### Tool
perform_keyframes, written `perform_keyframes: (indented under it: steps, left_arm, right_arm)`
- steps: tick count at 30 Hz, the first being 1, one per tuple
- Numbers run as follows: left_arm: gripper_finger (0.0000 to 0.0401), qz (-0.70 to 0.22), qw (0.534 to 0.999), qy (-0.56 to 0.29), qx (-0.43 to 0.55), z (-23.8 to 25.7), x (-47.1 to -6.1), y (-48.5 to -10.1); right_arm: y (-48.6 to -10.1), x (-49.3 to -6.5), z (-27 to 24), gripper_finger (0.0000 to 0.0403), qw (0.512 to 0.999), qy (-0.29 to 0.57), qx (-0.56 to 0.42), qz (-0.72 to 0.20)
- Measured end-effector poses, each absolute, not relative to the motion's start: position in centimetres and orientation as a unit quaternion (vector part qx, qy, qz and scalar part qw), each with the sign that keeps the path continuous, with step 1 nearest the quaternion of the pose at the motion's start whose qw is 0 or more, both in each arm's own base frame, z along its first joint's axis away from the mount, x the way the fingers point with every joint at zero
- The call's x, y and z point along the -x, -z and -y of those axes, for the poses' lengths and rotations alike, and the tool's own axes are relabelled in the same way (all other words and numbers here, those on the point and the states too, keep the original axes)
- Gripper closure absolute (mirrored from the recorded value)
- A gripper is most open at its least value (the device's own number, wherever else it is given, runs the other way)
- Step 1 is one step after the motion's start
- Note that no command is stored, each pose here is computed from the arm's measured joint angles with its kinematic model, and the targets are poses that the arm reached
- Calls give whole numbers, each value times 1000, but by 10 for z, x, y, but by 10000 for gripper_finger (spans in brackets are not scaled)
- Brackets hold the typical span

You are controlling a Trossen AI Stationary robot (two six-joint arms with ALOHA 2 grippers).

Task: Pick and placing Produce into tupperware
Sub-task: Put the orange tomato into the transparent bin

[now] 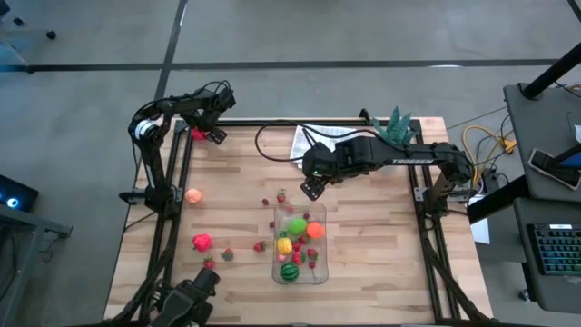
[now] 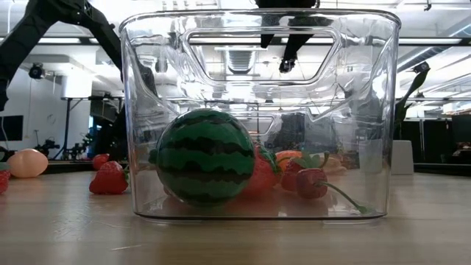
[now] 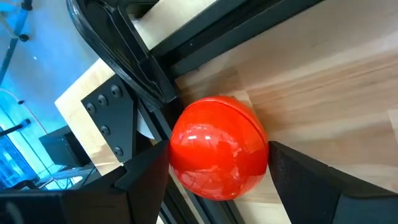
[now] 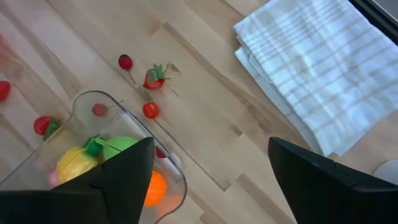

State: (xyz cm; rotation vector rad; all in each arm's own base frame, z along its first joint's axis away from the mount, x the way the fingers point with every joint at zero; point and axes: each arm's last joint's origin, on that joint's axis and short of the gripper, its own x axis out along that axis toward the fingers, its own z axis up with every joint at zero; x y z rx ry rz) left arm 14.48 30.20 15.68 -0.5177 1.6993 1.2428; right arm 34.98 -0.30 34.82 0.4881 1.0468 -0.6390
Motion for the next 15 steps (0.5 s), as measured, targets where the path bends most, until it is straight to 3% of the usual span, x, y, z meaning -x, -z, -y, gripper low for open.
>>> perform_keyframes:
  steps: [15]
  left_arm:
    - [153,-686,478,-511,198,-292,-158,-162]
  right_arm:
    - [-349,-349,6,97,792,296,-220,-487]
